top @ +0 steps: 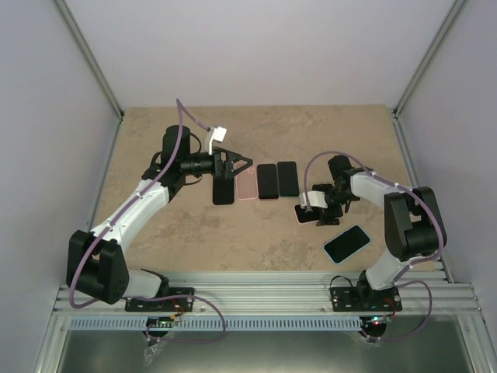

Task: Take the phone out of the phone case
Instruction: Pick up the phone at the center of the board, then adjust the phone.

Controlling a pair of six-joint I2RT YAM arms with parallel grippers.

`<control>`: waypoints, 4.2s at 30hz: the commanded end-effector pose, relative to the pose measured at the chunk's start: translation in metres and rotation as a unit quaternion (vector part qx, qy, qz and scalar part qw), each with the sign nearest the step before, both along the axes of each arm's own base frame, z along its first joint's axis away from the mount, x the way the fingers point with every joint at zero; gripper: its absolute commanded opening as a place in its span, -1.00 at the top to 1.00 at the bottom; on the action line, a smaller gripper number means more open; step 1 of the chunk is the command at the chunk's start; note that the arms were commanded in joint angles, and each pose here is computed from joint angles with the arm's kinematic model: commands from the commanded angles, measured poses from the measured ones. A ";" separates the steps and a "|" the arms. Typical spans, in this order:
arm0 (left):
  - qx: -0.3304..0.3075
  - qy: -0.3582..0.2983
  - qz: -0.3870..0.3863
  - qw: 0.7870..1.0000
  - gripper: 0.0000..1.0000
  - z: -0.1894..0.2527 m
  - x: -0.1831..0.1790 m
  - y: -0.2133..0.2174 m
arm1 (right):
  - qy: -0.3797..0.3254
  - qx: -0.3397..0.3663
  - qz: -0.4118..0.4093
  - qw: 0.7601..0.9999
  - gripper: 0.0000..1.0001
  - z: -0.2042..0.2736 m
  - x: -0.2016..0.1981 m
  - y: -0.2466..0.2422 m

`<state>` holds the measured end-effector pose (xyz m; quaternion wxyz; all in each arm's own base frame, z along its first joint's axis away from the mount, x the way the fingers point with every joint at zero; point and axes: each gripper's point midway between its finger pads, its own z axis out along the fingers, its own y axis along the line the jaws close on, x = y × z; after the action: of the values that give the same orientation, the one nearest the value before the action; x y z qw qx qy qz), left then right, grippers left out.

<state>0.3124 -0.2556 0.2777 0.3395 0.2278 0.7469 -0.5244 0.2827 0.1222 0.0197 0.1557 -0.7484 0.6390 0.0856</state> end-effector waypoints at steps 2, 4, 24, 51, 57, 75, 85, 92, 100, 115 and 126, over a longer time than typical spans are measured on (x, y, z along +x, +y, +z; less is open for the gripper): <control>-0.001 -0.015 -0.001 1.000 -0.98 0.002 0.003 -0.002 | 0.011 -0.019 0.001 1.000 -0.95 -0.012 0.005 -0.008; 0.002 -0.015 0.000 1.000 -0.98 0.000 0.002 -0.001 | 0.024 -0.017 -0.001 1.000 -0.95 -0.014 0.005 -0.006; 0.033 -0.008 0.041 0.999 -0.98 -0.017 0.016 0.005 | 0.069 -0.099 0.012 0.993 -0.78 -0.050 -0.013 -0.034; 0.016 0.108 -0.050 0.993 -0.89 -0.075 -0.023 -0.005 | -0.168 -0.013 0.170 0.971 -0.16 0.112 -0.060 0.068; 0.031 0.126 -0.119 0.984 -0.65 -0.091 -0.058 -0.021 | -0.192 -0.013 0.203 0.960 -0.15 0.133 -0.077 0.090; 0.079 0.133 -0.227 0.961 -0.23 -0.117 -0.121 -0.066 | -0.247 -0.017 0.244 0.937 -0.15 0.152 -0.094 0.120; 0.070 0.135 -0.273 0.950 0.50 -0.116 -0.139 -0.081 | -0.260 -0.010 0.248 0.933 -0.15 0.161 -0.098 0.123; 0.056 0.130 -0.277 0.950 1.00 -0.104 -0.138 -0.084 | -0.284 -0.001 0.232 0.930 -0.21 0.165 -0.090 0.128; 0.056 0.093 -0.238 0.965 1.00 -0.085 -0.117 -0.075 | -0.289 0.042 0.175 0.940 -0.92 0.182 -0.082 0.130; -0.009 0.050 -0.083 0.995 1.00 -0.028 -0.027 0.003 | -0.176 0.237 -0.007 0.955 -0.95 0.276 -0.046 0.146; -0.072 -0.021 0.017 0.997 1.00 0.036 0.003 0.039 | 0.030 0.422 -0.131 0.897 -0.95 0.340 -0.004 0.160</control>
<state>0.3200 -0.2181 0.2594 0.3053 0.1690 0.7538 -0.5568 0.2760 0.2729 0.3398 0.4672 -0.5959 0.6165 0.2158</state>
